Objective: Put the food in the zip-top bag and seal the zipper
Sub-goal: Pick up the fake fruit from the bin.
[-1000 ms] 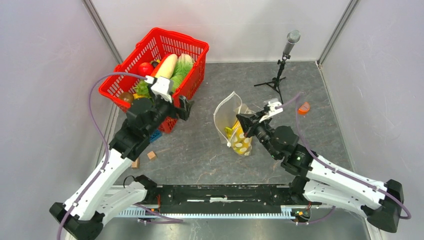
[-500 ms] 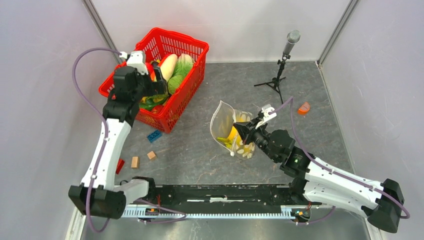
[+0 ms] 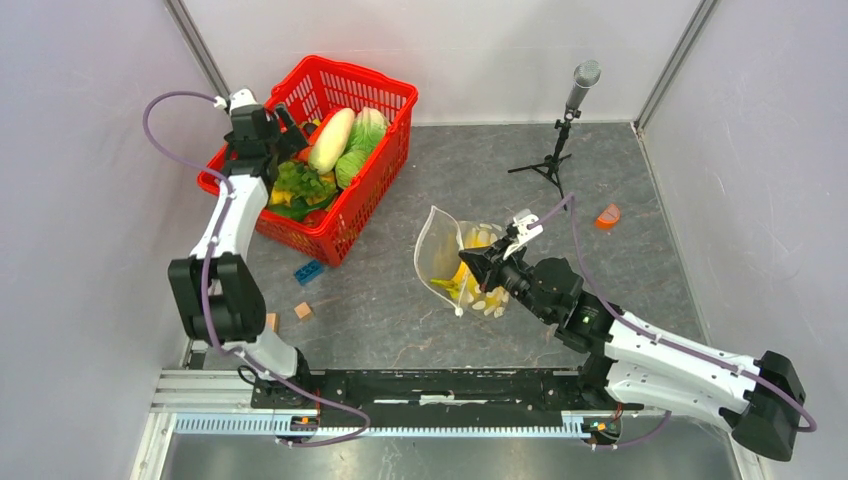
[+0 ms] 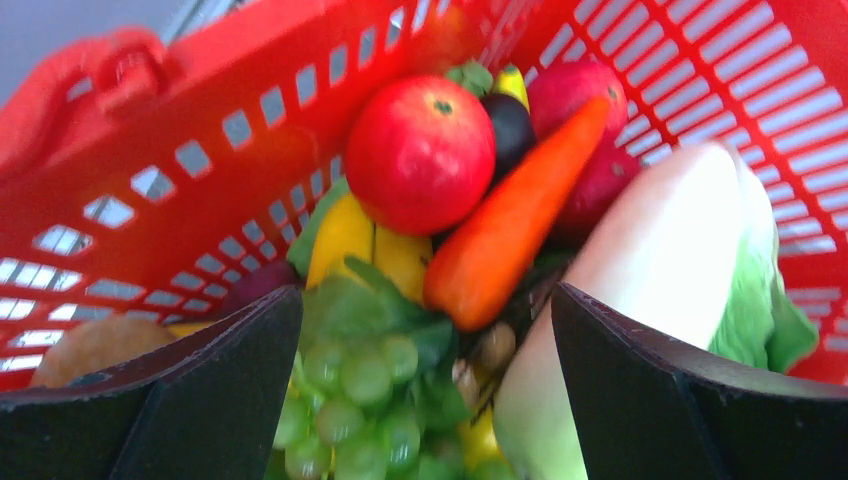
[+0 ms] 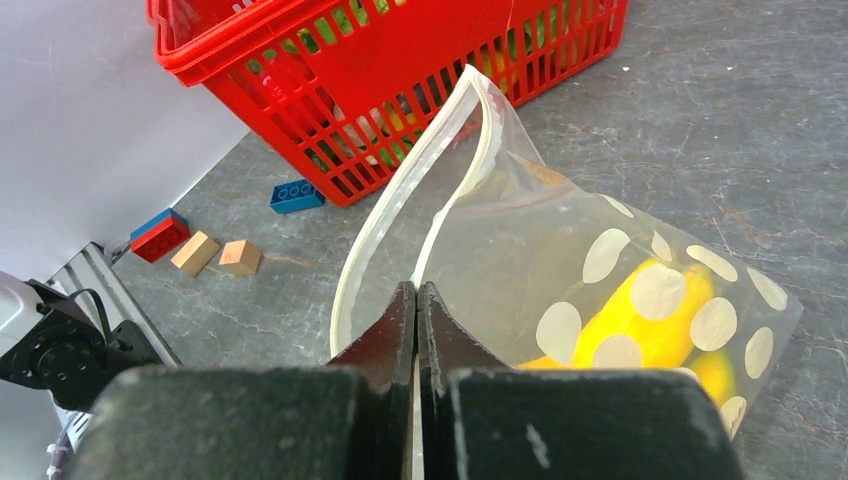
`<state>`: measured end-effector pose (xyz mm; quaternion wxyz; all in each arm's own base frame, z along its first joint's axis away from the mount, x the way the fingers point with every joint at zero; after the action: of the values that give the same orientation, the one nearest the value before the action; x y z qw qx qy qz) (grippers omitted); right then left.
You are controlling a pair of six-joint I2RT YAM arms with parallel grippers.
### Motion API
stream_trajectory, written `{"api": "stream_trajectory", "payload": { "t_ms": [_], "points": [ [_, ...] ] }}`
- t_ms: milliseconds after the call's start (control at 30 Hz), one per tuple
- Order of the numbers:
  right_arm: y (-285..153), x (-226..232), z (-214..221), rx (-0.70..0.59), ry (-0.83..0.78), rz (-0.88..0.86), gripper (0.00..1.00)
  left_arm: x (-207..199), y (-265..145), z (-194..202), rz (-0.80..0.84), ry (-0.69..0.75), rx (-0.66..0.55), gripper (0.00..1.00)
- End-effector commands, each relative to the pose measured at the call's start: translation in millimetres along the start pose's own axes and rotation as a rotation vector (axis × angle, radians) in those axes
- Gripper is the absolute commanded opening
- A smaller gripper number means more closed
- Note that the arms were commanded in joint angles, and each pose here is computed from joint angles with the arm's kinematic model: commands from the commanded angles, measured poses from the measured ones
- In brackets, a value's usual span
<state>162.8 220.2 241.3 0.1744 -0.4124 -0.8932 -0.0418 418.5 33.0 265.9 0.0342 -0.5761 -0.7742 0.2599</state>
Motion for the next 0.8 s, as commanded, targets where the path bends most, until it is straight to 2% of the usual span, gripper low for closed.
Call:
{"api": "stream_trajectory", "payload": {
  "t_ms": [0, 167, 500, 600, 767],
  "points": [
    [5, 13, -24, -0.074, 0.022, -0.048, 0.00, -7, 22, -50, -0.064, -0.102, -0.193, 1.00],
    [9, 13, -22, -0.066, 0.012, -0.043, 0.00, -9, 61, -44, -0.079, -0.083, -0.147, 1.00],
    [14, 14, -20, -0.052, 0.016, -0.041, 0.00, -9, 118, 0, -0.068, -0.033, 0.032, 0.98],
    [15, 14, -20, -0.053, 0.018, -0.035, 0.00, -6, 118, 10, -0.084, -0.023, 0.065, 0.89],
    [15, 14, -21, -0.052, 0.024, -0.035, 0.00, -6, 93, 0, -0.049, -0.033, -0.020, 0.63]
  ]
}}
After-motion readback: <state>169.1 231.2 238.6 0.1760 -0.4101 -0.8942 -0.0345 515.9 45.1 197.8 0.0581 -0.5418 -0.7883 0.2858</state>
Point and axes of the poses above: each gripper's point midway between its finger pads, its own y axis out along the fingers, its own x axis along the line the jaws close on, z = x × y, the point moved 7 cm from there along -y, back along the fingers, and after that the axes turned 2 degrees about y, right-handed, at the moved point
